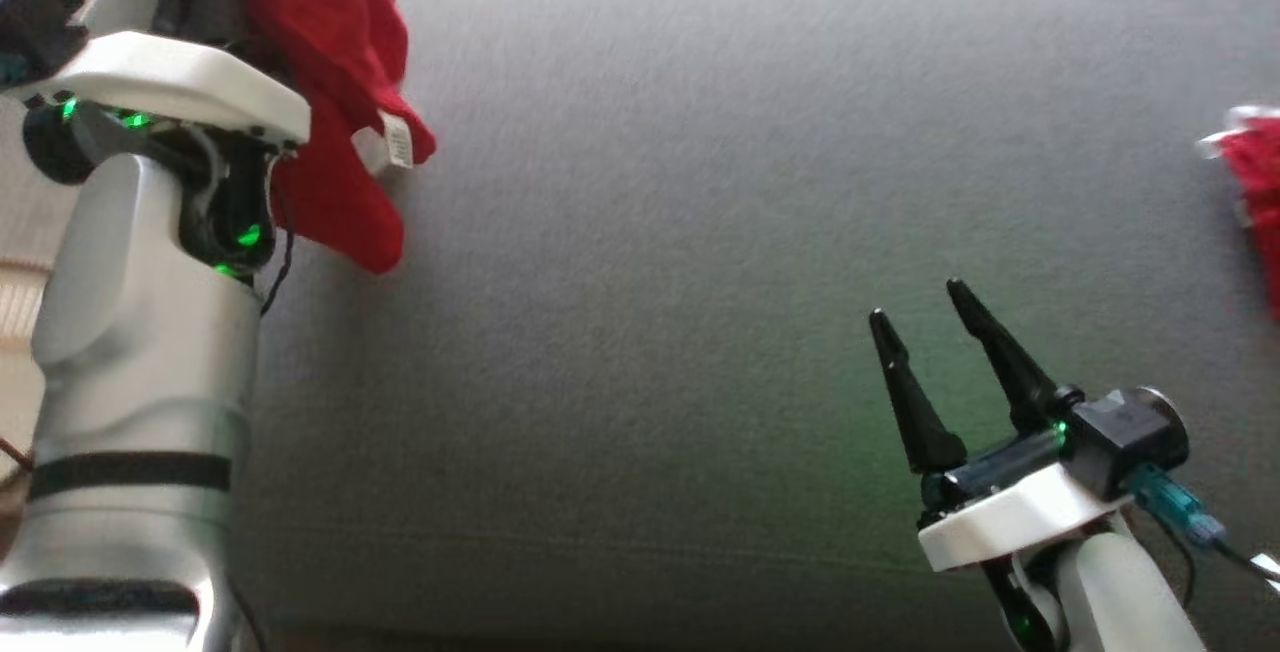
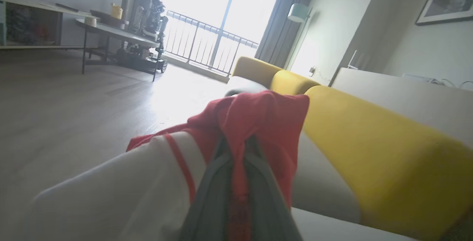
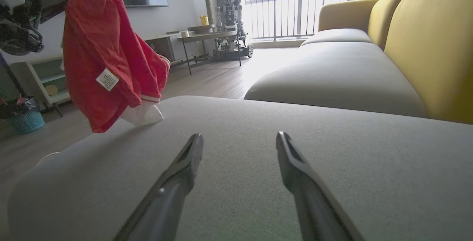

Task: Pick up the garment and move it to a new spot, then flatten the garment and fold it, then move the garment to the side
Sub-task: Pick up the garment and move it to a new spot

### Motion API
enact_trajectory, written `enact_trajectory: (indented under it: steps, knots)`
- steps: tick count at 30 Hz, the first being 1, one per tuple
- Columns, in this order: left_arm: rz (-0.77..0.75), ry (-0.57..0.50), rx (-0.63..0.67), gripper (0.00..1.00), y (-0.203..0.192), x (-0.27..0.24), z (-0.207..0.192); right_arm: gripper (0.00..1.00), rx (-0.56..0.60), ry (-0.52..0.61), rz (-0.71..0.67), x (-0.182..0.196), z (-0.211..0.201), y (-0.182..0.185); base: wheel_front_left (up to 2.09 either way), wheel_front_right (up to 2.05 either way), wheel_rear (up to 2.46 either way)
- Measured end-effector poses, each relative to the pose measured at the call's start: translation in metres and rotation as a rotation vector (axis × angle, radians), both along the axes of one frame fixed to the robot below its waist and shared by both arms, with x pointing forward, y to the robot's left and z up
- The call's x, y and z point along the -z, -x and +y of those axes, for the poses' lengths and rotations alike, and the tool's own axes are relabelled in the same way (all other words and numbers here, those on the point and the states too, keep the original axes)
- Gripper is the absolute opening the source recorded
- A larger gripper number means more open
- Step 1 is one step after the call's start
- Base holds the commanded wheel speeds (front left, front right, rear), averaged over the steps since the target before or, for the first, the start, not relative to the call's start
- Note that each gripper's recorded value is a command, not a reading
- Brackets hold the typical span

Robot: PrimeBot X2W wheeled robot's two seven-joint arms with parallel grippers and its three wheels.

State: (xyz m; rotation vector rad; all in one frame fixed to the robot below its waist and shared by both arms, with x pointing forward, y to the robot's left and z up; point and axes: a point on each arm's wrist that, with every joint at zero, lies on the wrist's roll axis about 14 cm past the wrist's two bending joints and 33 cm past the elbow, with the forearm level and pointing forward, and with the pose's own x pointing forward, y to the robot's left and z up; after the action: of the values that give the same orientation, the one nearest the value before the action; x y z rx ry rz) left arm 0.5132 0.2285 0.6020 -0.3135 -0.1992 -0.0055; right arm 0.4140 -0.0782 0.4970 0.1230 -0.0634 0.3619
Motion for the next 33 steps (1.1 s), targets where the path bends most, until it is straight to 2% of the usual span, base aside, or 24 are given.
enact_trajectory:
  steps: [4, 10, 14, 18, 19, 22, 27, 33]
  knots:
    - [-0.081, 0.014, 0.104, 0.00, 0.008, -0.035, -0.037, 1.00, 0.047, -0.020, -0.052, -0.022, -0.016, 0.012, 0.00, 0.00, 0.00]
    - [-0.123, 0.070, 0.287, 0.00, 0.017, -0.064, -0.118, 1.00, 0.154, -0.031, -0.116, -0.046, -0.053, 0.026, 0.00, 0.00, 0.00]
    - [-0.085, 0.126, 0.391, 0.00, 0.018, -0.069, -0.163, 1.00, 0.216, -0.032, -0.129, -0.051, -0.073, 0.036, 0.00, 0.00, 0.00]
    - [-0.017, 0.123, 0.489, 0.00, 0.020, -0.050, -0.210, 1.00, 0.289, -0.039, -0.132, -0.053, -0.097, 0.043, 0.00, 0.00, 0.00]
    - [-0.017, 0.123, 0.489, 0.00, 0.020, -0.050, -0.210, 1.00, 0.289, -0.039, -0.132, -0.053, -0.097, 0.043, 0.00, 0.00, 0.00]
    - [0.061, 0.117, 0.559, 0.00, 0.020, -0.023, -0.243, 1.00, 0.336, -0.039, -0.125, -0.051, -0.112, 0.046, 0.00, 0.00, 0.00]
    - [0.255, 0.075, 0.663, 0.00, 0.026, 0.059, -0.289, 1.00, 0.393, -0.033, -0.117, -0.048, -0.132, 0.037, 0.00, 0.00, 0.00]
    - [0.499, 0.096, 0.864, 0.00, 0.078, 0.148, -0.345, 1.00, 0.464, -0.001, -0.074, -0.034, -0.156, 0.032, 0.00, 0.00, 0.00]
